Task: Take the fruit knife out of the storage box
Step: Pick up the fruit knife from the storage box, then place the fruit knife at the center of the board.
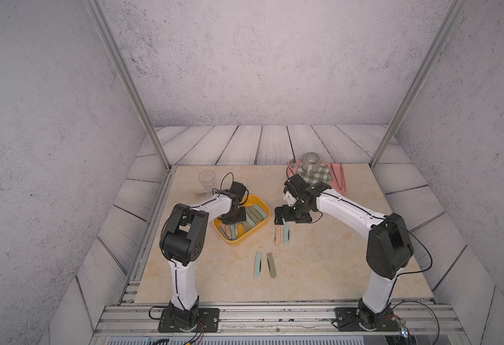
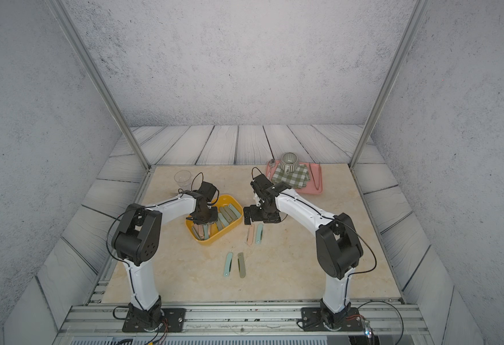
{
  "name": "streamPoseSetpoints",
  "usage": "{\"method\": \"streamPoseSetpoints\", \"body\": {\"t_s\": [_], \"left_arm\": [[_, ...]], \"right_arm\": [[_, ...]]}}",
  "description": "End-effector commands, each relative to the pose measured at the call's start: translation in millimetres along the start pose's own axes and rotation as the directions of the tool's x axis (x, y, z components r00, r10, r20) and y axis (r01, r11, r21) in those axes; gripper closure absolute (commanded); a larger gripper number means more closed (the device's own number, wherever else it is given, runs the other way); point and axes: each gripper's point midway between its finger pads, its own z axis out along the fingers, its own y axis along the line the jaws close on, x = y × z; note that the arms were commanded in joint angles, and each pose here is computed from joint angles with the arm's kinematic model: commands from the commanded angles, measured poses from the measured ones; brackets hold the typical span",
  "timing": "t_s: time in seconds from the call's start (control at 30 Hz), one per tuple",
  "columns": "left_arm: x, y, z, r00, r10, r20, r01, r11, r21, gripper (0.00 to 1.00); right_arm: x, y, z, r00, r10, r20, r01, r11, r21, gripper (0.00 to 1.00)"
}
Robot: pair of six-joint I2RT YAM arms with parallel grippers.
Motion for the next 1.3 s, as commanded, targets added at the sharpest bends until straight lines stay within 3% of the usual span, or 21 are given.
{"method": "streamPoseSetpoints", "body": {"t_s": [0.0,0.33,0.5,0.9,1.27], "left_arm": [[10.8,1.6,-3.4,0.999,0.008,-0.04,-0.008,1.0,0.0,0.85],[-27.8,-18.7,-62.7,0.993,0.033,0.11,-0.042,0.996,0.084,0.99],[-27.6,-25.7,-100.8,0.988,0.04,0.151,-0.062,0.988,0.144,1.0],[28.4,-36.6,-169.0,0.982,0.039,0.183,-0.086,0.963,0.256,1.0],[83.4,-46.2,-184.2,0.983,0.064,0.174,-0.112,0.952,0.284,1.0]], "right_arm": [[-3.9,1.5,-3.7,1.0,-0.006,0.001,0.006,1.0,-0.006,0.01],[-9.7,2.1,-12.3,0.999,-0.023,0.029,0.022,1.0,0.005,0.01],[-12.9,4.1,-21.0,0.999,-0.034,0.042,0.033,0.999,0.009,0.01],[-6.2,2.8,-38.2,0.998,-0.028,0.064,0.027,1.0,0.014,0.01],[9.1,0.1,-45.4,0.996,0.009,0.085,-0.008,1.0,-0.008,0.01]]}}
